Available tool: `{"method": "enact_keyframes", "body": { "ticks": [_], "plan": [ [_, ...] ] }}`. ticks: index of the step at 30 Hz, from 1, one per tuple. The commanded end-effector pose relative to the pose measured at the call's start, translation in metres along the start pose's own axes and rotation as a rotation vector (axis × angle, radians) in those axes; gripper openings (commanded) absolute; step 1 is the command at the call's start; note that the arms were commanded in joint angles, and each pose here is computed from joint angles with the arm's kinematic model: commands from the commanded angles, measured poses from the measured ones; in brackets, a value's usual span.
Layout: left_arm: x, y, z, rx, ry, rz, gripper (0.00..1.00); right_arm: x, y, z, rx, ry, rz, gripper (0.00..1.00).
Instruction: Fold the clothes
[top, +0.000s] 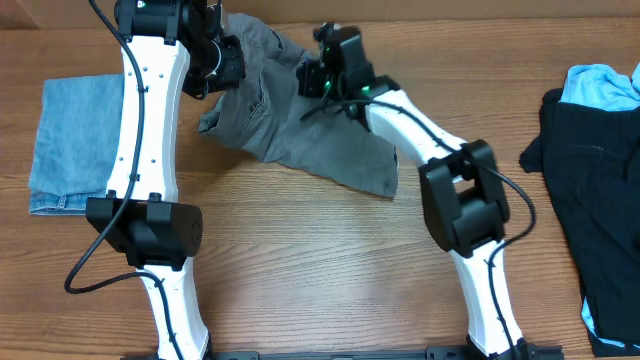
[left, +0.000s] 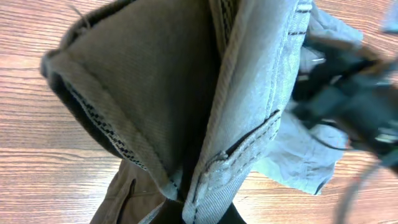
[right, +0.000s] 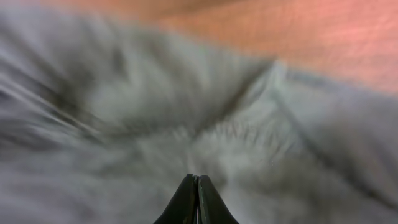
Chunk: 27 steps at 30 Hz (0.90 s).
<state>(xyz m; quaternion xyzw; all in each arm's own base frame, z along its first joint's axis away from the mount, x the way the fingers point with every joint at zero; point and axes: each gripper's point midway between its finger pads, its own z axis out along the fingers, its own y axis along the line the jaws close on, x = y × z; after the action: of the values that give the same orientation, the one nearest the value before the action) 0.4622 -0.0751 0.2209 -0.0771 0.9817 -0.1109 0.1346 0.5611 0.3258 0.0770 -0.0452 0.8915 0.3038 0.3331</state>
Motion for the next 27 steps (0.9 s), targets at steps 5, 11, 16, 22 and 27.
{"method": "enact_keyframes", "body": {
  "ticks": [5,11,16,22,27],
  "plan": [
    [0.000,-0.015,-0.008,0.033,-0.018,0.011,0.04,0.047,-0.016,0.045,0.023,0.055,0.000,0.04],
    [0.003,-0.032,-0.006,0.040,-0.025,0.049,0.04,0.028,-0.002,0.036,-0.008,0.015,-0.016,0.04],
    [-0.002,-0.041,-0.004,0.038,-0.058,0.063,0.04,-0.012,-0.010,-0.011,0.030,0.000,0.024,0.04],
    [-0.009,-0.048,-0.004,0.042,-0.097,0.067,0.04,-0.049,-0.014,-0.070,0.019,-0.003,0.063,0.05],
    [-0.008,-0.061,-0.001,0.056,-0.103,0.086,0.06,-0.069,-0.038,-0.117,0.078,-0.006,0.112,0.05]
  ]
}}
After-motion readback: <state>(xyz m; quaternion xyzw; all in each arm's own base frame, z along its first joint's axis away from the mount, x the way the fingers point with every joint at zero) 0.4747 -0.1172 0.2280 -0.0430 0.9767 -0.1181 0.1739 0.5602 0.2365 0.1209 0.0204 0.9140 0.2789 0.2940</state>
